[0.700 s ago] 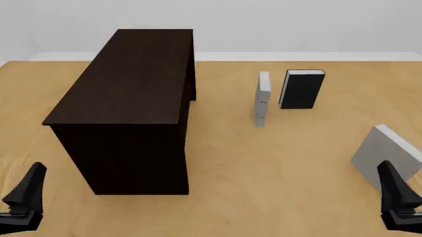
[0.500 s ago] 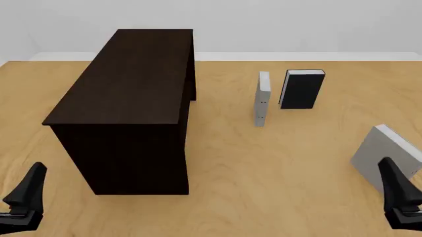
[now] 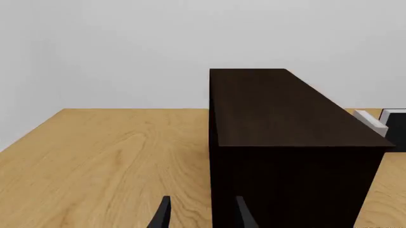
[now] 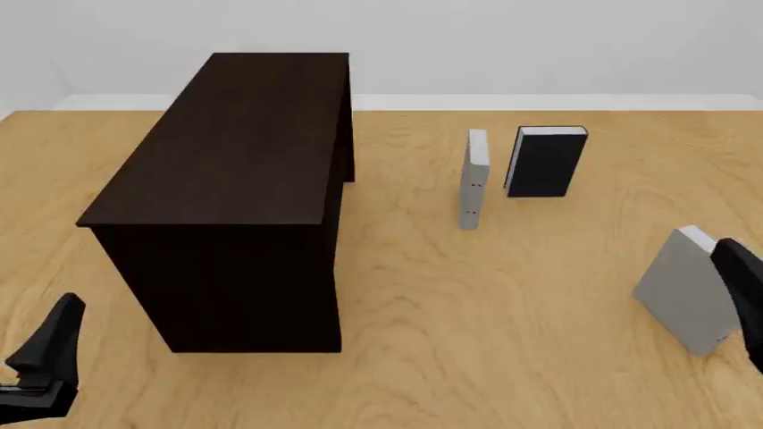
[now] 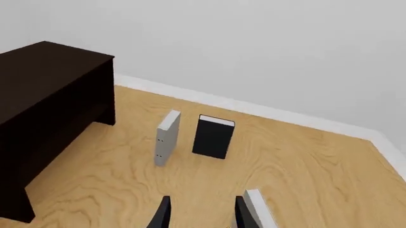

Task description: Pick up the book on the right and place it under the cabinet shelf.

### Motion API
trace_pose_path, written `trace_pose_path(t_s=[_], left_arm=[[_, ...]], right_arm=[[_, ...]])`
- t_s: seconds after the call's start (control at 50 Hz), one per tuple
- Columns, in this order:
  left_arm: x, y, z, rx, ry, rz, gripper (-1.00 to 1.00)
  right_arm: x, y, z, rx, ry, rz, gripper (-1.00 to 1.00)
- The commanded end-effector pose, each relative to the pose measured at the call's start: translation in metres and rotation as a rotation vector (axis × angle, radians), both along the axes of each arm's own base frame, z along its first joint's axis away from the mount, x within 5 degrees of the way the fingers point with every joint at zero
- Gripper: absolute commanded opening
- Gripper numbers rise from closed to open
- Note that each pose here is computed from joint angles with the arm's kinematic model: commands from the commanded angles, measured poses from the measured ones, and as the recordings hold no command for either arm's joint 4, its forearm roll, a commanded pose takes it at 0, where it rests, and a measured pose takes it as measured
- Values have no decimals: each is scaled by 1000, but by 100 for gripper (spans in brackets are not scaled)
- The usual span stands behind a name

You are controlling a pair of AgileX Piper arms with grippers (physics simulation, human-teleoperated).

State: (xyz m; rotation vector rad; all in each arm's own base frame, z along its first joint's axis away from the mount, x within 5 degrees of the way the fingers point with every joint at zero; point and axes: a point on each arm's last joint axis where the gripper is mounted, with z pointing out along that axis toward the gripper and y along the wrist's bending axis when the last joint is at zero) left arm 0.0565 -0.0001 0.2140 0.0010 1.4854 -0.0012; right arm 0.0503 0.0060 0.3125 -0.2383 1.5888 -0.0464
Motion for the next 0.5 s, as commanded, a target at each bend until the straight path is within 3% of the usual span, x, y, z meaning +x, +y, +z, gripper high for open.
trace_pose_path(t_s=[0.02, 0.08, 0.22, 0.5], left_arm=[[1, -1, 0, -1, 4, -21, 100], [1, -1, 0, -1, 4, -18, 100], [1, -1, 0, -1, 2, -18, 100], [1, -1, 0, -1, 1, -18, 100]], right_arm=[[9, 1, 40, -109, 85, 14, 100], [11, 2, 46, -105, 104, 20, 100], [19, 0, 62, -184, 137, -7, 100], [29, -2, 79, -245, 212, -36, 100]])
